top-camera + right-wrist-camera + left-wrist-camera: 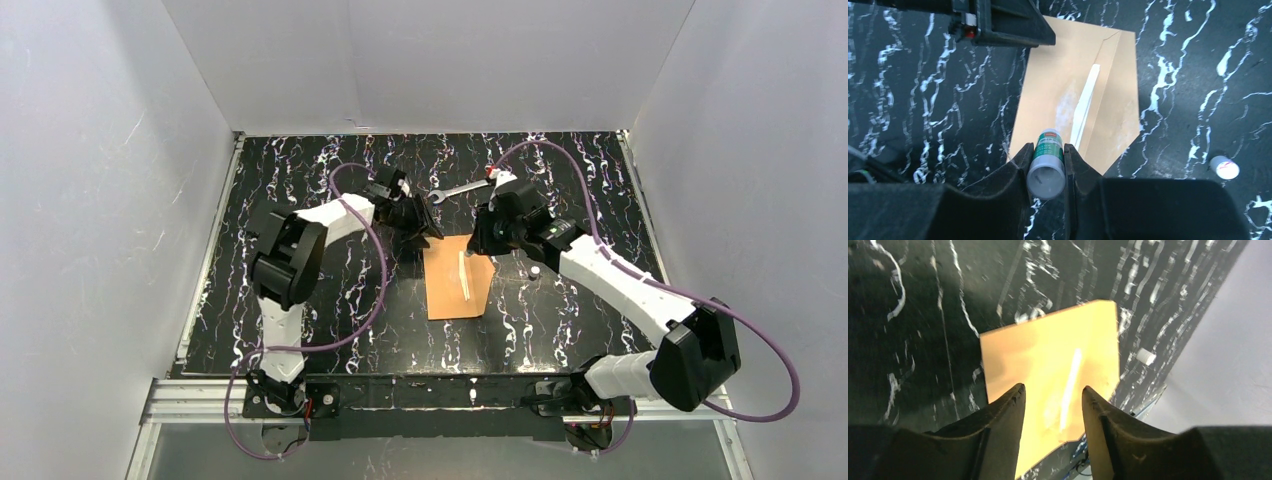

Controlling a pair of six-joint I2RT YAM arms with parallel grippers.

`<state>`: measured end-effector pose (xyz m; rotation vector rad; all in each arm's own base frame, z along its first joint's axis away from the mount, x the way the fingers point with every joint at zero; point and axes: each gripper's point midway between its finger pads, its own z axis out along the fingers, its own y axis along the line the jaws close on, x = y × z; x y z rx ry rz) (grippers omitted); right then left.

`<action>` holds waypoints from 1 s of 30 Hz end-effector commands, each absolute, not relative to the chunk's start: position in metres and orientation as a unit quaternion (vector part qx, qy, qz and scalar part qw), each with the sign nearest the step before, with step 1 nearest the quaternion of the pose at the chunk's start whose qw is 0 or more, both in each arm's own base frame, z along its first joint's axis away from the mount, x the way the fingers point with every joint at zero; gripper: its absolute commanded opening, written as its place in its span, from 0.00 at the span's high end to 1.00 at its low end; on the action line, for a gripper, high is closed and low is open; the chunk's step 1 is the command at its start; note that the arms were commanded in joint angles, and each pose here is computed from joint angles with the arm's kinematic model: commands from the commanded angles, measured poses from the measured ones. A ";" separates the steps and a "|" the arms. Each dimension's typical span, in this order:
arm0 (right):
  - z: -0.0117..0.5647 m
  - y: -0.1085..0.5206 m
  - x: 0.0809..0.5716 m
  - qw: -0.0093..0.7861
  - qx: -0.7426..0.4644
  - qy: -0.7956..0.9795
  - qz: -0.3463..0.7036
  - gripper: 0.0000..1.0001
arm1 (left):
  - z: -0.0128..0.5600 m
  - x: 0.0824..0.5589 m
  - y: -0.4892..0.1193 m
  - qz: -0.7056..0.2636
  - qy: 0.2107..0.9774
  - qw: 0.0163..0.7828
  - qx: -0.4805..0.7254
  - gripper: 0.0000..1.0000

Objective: Place the letter into the envelope and seal it

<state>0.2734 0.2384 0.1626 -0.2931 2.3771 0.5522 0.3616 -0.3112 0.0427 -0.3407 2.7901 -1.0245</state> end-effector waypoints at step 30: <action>0.314 0.312 0.257 0.333 0.010 0.751 0.570 0.99 | 0.318 0.267 -0.251 -0.456 0.761 0.421 0.187 0.02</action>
